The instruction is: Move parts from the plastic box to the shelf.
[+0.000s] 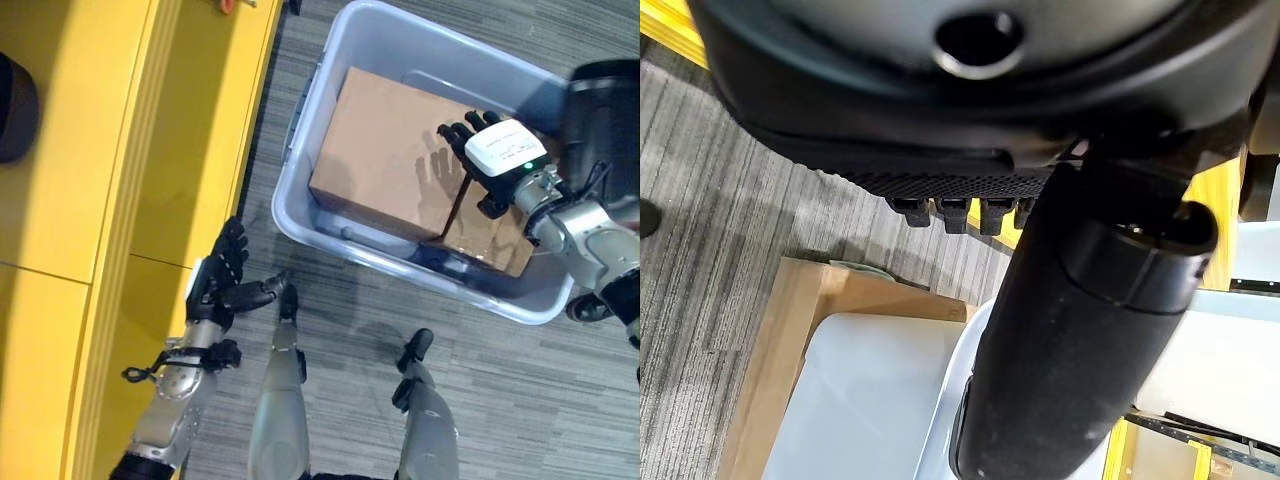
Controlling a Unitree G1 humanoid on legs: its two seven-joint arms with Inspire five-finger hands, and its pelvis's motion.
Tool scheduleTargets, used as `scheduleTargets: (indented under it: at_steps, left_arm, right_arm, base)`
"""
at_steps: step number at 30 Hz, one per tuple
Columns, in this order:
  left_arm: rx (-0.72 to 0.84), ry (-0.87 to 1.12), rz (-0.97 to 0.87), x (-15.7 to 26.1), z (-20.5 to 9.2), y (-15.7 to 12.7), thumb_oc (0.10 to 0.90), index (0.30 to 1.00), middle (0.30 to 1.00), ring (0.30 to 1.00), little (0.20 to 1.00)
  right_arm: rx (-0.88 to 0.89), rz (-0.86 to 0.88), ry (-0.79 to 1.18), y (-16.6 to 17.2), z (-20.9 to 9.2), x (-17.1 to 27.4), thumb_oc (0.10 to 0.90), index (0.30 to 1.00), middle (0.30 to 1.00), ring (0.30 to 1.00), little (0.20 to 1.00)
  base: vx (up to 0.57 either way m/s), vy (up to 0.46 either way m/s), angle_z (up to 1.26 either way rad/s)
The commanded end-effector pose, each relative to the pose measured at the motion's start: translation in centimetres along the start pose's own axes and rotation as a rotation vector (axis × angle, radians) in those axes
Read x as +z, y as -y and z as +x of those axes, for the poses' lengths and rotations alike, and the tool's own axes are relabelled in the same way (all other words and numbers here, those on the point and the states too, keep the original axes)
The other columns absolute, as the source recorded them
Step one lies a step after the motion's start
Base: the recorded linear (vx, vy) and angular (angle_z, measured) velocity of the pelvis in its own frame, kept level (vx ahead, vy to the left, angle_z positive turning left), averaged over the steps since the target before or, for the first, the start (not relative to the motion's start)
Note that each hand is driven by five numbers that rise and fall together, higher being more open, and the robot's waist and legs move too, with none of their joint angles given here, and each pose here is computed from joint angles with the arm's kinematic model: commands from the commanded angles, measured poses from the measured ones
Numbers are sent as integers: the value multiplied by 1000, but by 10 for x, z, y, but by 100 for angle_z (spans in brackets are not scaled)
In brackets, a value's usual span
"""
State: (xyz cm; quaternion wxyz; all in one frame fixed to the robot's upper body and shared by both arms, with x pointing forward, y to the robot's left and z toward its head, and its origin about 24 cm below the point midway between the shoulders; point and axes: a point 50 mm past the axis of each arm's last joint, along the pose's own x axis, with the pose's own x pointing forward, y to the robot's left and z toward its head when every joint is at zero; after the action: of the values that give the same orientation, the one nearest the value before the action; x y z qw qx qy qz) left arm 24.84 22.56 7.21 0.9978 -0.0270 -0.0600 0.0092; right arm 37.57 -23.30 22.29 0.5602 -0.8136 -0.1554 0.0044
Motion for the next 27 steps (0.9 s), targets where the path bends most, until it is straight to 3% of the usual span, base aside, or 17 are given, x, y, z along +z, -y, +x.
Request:
scheduleTargets:
  at_steps: [1, 12, 27]
  left_arm:
    - [-52, 164, -61, 27, 4, 14, 900, 1000, 1000, 1000, 1000]
    - [-41, 165, -70, 26, 5, 15, 900, 1000, 1000, 1000, 1000]
    - [-14, 152, -62, 24, 0, 10, 900, 1000, 1000, 1000, 1000]
  right_arm:
    - [-224, 28, -66, 52, 6, -20, 900, 1000, 1000, 1000, 1000]
    - [-313, 140, -71, 58, 5, -14, 900, 1000, 1000, 1000, 1000]
    - [-359, 163, 17, 73, 12, 9, 900, 1000, 1000, 1000, 1000]
  base:
    - [0, 0, 0]
    - [0, 2, -1]
    - [4, -4, 1]
